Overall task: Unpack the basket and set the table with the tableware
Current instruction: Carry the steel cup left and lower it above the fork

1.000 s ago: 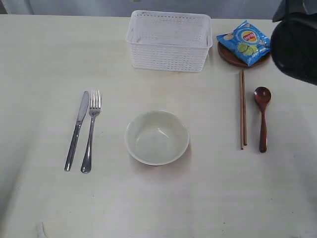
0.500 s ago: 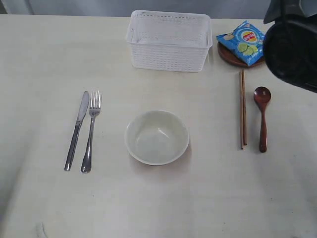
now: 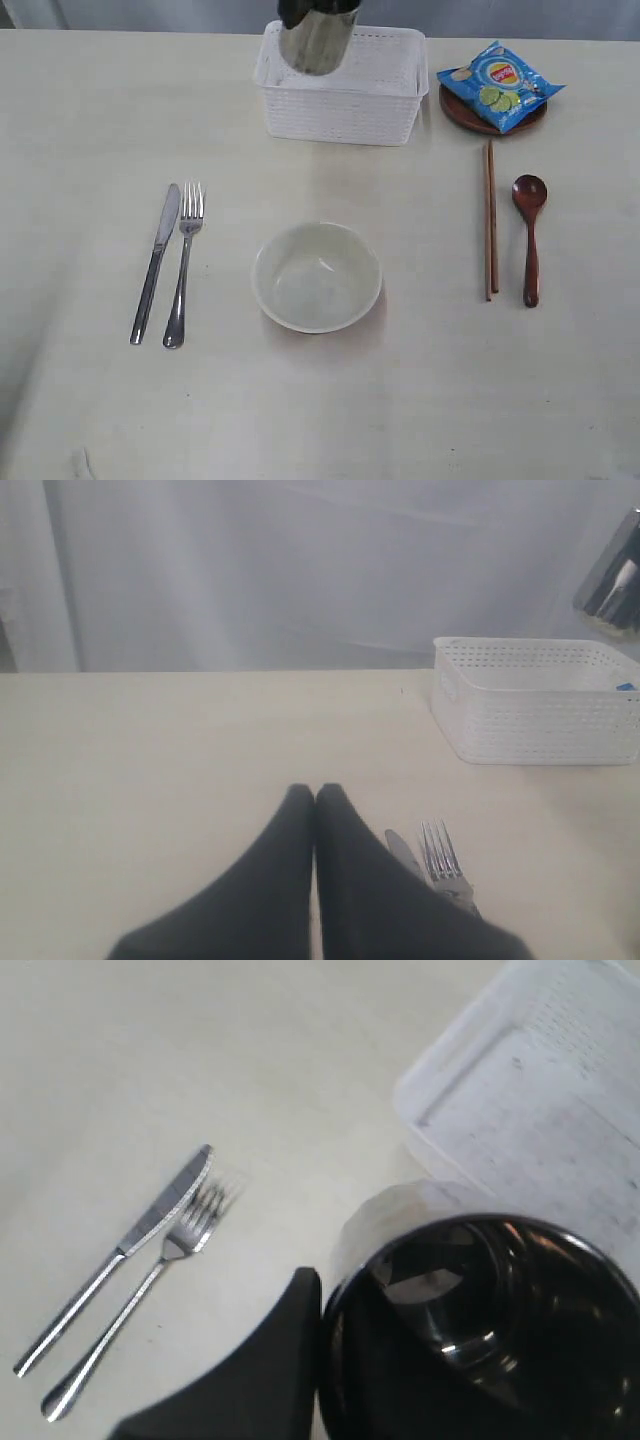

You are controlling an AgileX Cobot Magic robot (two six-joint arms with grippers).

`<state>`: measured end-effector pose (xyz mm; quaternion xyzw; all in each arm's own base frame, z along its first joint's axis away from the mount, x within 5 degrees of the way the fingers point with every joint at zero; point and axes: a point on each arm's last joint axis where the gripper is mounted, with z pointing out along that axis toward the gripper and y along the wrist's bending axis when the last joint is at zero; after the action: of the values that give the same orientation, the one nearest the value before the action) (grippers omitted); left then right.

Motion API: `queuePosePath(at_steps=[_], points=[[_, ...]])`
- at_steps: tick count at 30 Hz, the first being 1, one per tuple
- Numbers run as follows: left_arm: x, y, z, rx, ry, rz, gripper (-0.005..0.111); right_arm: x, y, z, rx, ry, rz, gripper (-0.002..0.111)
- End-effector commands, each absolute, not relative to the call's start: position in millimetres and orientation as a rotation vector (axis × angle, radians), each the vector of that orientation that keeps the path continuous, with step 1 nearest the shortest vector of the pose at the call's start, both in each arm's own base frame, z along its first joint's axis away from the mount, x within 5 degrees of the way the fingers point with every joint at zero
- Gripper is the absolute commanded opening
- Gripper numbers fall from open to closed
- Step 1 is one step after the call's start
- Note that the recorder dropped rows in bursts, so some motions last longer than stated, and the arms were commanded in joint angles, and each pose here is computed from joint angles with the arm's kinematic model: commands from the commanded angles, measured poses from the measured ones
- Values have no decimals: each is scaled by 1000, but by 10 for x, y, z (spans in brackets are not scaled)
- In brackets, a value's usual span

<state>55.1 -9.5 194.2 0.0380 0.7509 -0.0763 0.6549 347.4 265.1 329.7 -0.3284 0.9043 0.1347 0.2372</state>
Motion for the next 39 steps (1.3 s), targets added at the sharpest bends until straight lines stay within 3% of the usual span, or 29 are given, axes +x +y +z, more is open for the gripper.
queuePosePath(at_steps=[1,5,9,16,23,39], points=[[549,-96,1940,82,1696,-180,0,3359,2747,3407,-858,2361,332,-1],[549,-96,1940,84,1696,-178,0,3287,2879,3366,-916,2342,347,-1],[549,-96,1940,84,1696,-178,0,3141,3389,3126,-1052,2272,353,-1],[549,-96,1940,84,1696,-178,0,3510,3995,2577,-1118,2348,201,-1],[549,-96,1940,84,1696,-178,0,3650,4165,2203,-1097,2358,215,-1],[549,-96,1940,84,1696,-178,0,3682,4211,1939,-1100,2392,212,-1]])
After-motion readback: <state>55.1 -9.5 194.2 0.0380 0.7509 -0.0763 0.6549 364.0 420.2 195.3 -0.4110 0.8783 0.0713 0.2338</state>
